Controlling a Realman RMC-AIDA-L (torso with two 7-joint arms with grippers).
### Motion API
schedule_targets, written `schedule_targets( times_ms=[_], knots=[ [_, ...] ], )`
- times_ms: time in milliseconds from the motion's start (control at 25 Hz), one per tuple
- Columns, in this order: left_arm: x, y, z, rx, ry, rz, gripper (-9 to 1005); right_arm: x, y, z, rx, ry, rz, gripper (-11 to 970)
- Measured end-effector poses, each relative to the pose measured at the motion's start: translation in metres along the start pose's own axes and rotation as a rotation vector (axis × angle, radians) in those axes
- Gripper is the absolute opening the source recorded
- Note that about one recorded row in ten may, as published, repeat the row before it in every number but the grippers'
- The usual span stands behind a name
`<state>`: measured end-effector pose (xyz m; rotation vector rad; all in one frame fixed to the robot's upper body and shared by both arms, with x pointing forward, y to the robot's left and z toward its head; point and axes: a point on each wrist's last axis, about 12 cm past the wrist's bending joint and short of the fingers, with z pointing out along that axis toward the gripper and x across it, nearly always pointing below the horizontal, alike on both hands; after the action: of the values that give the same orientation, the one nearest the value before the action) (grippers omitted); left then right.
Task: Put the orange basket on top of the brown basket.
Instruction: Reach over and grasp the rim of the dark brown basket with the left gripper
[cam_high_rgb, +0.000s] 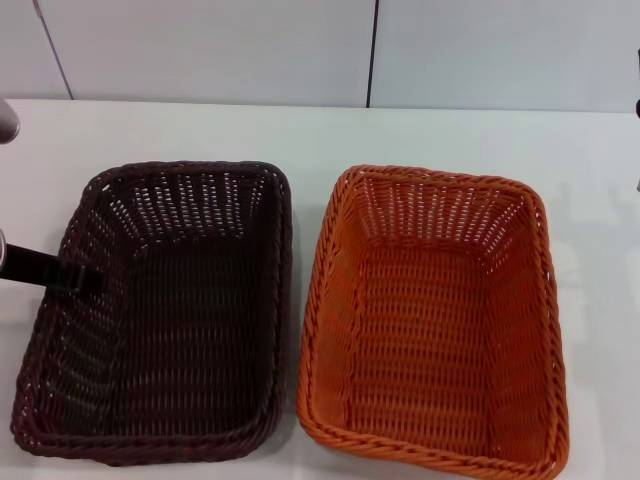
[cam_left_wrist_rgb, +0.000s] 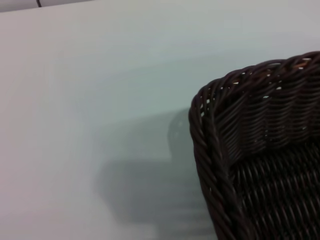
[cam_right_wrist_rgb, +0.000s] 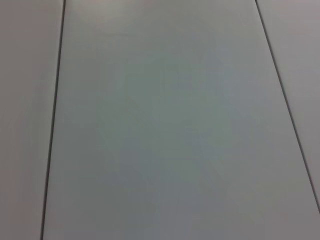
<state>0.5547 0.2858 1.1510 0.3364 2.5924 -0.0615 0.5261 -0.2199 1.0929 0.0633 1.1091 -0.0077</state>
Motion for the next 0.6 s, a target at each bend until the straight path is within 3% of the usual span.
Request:
schedule_targets(
  times_ms=[80, 600],
  knots=[
    [0.0001, -0.0012, 0.0006, -0.013, 0.008, 0.017, 599, 0.0, -0.0001, 0.0, 0.0, -0.001, 0.0, 604],
    [-0.0044, -0.0005, -0.0002, -0.049, 0.007, 0.078, 384, -0.0002, 0.0, 0.0004, 0.003, -0.002, 0.0, 604]
  ],
)
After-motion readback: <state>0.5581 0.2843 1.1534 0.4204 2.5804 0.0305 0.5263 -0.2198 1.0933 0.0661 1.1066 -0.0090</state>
